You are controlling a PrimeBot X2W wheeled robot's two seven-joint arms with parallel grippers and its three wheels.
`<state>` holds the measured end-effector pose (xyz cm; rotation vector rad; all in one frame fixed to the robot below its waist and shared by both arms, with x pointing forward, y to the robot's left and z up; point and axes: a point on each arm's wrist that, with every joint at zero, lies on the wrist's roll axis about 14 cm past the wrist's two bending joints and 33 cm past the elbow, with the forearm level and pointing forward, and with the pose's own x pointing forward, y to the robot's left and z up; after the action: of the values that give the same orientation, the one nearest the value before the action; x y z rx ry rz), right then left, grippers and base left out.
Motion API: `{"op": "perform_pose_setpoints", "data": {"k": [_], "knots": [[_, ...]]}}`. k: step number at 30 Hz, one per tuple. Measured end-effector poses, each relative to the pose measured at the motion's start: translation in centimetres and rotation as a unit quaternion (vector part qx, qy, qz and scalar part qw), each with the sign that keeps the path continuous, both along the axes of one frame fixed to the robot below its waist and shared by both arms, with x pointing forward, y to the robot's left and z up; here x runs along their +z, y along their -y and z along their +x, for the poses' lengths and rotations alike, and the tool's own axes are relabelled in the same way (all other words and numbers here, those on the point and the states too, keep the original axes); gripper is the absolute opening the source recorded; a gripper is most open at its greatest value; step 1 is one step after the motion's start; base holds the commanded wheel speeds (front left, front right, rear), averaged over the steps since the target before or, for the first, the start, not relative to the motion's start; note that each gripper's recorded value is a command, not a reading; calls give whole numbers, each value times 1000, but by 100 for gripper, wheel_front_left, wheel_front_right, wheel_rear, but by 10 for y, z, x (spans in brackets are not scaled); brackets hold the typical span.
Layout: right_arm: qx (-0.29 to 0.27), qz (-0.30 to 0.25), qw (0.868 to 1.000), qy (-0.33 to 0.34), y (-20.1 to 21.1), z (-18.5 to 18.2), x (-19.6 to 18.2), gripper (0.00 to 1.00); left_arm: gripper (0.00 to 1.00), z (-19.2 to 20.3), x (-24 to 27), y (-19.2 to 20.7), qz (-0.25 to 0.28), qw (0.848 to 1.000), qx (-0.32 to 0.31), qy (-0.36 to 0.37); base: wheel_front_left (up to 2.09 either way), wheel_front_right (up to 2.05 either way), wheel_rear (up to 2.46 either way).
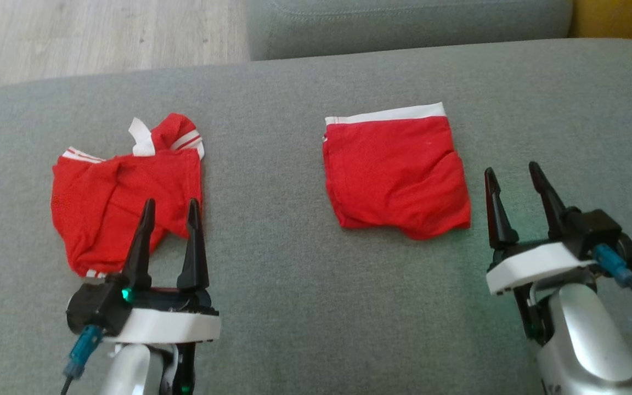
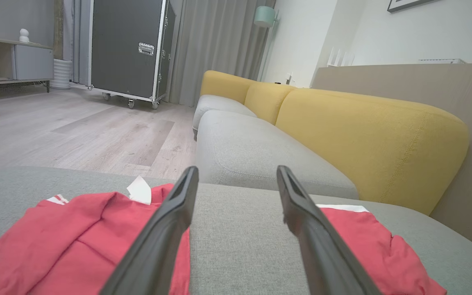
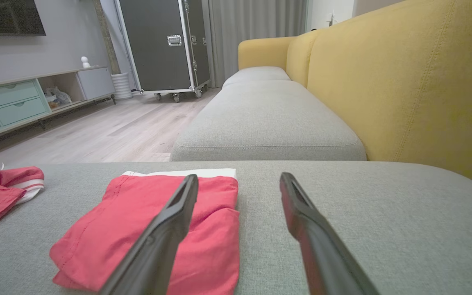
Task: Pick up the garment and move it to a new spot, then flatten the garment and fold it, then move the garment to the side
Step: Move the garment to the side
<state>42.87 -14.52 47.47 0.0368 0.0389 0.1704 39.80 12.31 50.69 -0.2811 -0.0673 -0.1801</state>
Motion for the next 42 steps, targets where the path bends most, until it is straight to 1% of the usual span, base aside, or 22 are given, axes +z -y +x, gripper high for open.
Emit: {"op": "perform_pose_setpoints", "data": {"k": [2, 5, 10, 11, 16, 18, 23, 26, 27, 28, 34, 39, 42], "knots": [[-1, -2, 1000, 3, 0, 9, 1, 100, 100, 3, -1, -2, 0, 1000, 3, -1, 0, 0, 0], [-9, -9, 1000, -10, 5, 20, -7, 100, 100, 6, -6, -5, 5, 1000, 6, -7, 0, 0, 0], [-7, -13, 997, -72, 1, 44, -34, 100, 100, 14, -13, -7, 6, 1000, 8, -15, 0, 0, 0], [-7, -13, 997, -72, 1, 44, -34, 100, 100, 14, -13, -7, 6, 1000, 8, -15, 0, 0, 0], [-1, -13, 989, -147, -9, 63, -66, 100, 100, 20, -16, -8, 4, 1000, 6, -20, 0, 0, 0], [0, -23, 985, -173, -11, 67, -79, 100, 100, 20, -20, -11, 3, 1000, 11, -25, 0, 0, 0], [13, -17, 976, -218, -25, 72, -102, 100, 100, 18, -30, -18, 4, 999, 20, -41, 0, 0, 0], [29, -24, 972, -231, -35, 75, -108, 100, 100, 18, -32, -22, 6, 999, 26, -45, 0, 0, 0], [35, -29, 971, -234, -37, 76, -109, 32, 100, 19, -32, -23, 6, 999, 28, -45, 0, 0, 0], [40, -32, 970, -236, -39, 78, -109, 0, 100, 20, -32, -23, 7, 999, 28, -44, 0, 0, 0], [53, -56, 970, -231, -42, 81, -107, 0, 100, 24, -32, -21, 6, 999, 27, -43, 0, 0, 0], [61, -101, 969, -218, -33, 81, -101, 0, 100, 26, -28, -17, 4, 999, 21, -37, 0, 0, 0], [59, -131, 967, -212, -20, 80, -95, 0, 100, 26, -23, -15, -1, 999, 19, -30, 0, 0, 0]]}}
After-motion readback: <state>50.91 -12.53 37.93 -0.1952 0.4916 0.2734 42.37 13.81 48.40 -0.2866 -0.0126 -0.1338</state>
